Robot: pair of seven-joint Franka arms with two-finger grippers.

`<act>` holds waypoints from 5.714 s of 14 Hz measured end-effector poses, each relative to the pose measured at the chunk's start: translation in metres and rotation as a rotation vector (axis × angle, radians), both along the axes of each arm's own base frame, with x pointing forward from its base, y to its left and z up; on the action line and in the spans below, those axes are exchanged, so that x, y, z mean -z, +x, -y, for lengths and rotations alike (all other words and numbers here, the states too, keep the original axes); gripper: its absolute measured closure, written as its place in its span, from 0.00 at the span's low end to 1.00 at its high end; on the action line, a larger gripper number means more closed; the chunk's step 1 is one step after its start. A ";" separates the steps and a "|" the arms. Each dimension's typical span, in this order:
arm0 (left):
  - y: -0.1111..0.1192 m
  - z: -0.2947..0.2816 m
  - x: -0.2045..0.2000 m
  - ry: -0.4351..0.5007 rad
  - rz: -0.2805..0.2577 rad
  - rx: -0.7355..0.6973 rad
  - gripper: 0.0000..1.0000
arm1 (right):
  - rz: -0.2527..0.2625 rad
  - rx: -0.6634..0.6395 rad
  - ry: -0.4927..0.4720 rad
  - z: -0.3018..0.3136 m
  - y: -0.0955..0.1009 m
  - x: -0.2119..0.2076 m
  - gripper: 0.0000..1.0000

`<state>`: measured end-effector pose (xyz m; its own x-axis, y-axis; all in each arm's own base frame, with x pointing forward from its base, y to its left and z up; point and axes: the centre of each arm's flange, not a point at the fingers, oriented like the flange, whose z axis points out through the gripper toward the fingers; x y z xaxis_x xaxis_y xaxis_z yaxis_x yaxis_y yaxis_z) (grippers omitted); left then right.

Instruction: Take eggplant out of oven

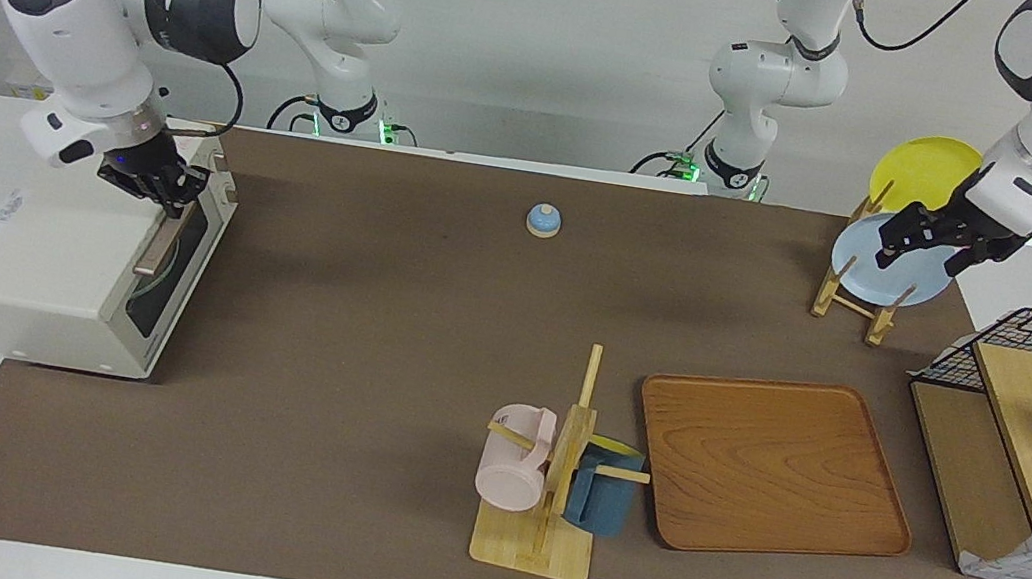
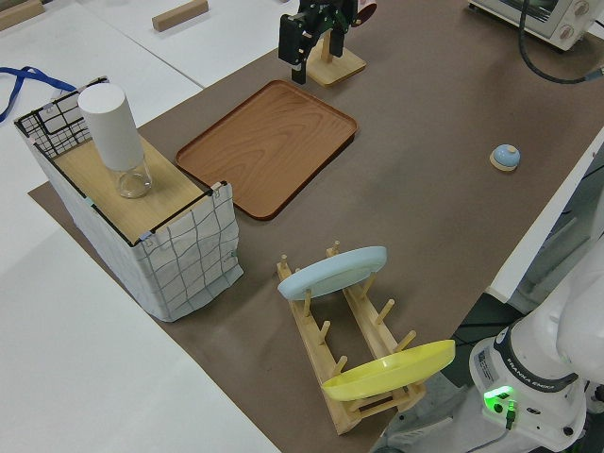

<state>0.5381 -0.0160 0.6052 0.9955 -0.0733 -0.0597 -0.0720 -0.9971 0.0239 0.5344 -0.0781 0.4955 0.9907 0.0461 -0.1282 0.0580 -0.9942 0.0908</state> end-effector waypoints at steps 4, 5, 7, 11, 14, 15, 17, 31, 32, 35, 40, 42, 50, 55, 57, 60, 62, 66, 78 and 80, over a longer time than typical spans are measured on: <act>0.000 0.000 0.000 0.000 0.000 0.000 0.00 | -0.007 -0.040 -0.027 0.002 0.001 0.015 0.99; 0.000 0.000 0.000 0.000 0.000 0.000 0.00 | -0.002 -0.044 -0.027 0.001 0.002 0.021 0.99; 0.000 0.000 0.000 0.000 0.000 0.000 0.00 | 0.007 -0.055 -0.027 -0.003 0.001 0.026 0.99; 0.000 0.000 0.000 0.000 0.000 0.000 0.00 | 0.029 -0.044 -0.029 -0.042 0.006 0.039 0.99; 0.000 0.000 0.000 0.000 0.000 0.000 0.00 | 0.060 -0.026 -0.005 -0.095 0.022 0.085 0.99; 0.000 0.000 0.000 0.000 0.000 0.000 0.00 | 0.061 -0.021 0.010 -0.104 0.027 0.104 0.99; 0.000 0.000 0.000 0.000 0.000 0.000 0.00 | 0.059 -0.015 0.032 -0.115 0.036 0.136 0.99; 0.000 0.000 0.000 0.000 0.000 0.000 0.00 | 0.017 0.206 0.045 -0.074 0.056 0.082 0.48; 0.000 0.000 0.000 0.000 0.000 0.000 0.00 | 0.003 0.217 0.045 -0.061 0.049 0.088 0.48; 0.000 0.000 0.000 0.000 0.000 0.000 0.00 | 0.000 0.230 0.045 -0.045 0.039 0.112 0.49; 0.000 0.000 0.000 0.000 0.000 0.000 0.00 | 0.013 0.113 -0.024 -0.038 0.033 0.130 0.64; 0.000 0.000 0.000 0.000 0.000 0.000 0.00 | 0.013 0.064 -0.059 -0.044 0.034 0.129 0.89; -0.002 0.000 0.001 0.000 -0.017 0.000 0.00 | 0.061 0.178 -0.103 -0.317 0.057 0.076 0.97; -0.006 -0.003 0.004 0.003 -0.051 -0.008 0.00 | 0.117 0.344 -0.042 -0.508 0.057 0.167 0.96; -0.007 -0.007 0.008 0.004 -0.061 -0.028 0.00 | 0.104 0.360 -0.057 -0.528 0.053 0.188 0.84; -0.016 0.019 0.043 0.007 -0.017 -0.069 0.00 | 0.070 0.386 -0.106 -0.511 0.061 0.149 0.70; -0.033 0.086 0.079 0.006 0.034 -0.128 0.00 | 0.061 0.392 -0.098 -0.461 0.082 0.101 0.49; -0.081 0.273 0.140 -0.066 0.149 -0.183 0.00 | 0.025 0.260 -0.038 -0.281 0.101 0.090 0.66; -0.078 0.483 0.290 -0.314 0.288 -0.263 0.07 | -0.009 0.032 -0.073 -0.141 0.039 0.182 0.99; -0.090 0.492 0.300 -0.305 0.276 -0.240 0.08 | -0.019 -0.031 -0.087 -0.141 0.038 0.159 0.99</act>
<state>0.4478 -0.5083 0.3056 0.9620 0.1879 0.1982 0.1148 -0.9366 0.3310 0.5722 0.0628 0.3361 0.9863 0.0646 -0.1516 0.0912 -0.9802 0.1755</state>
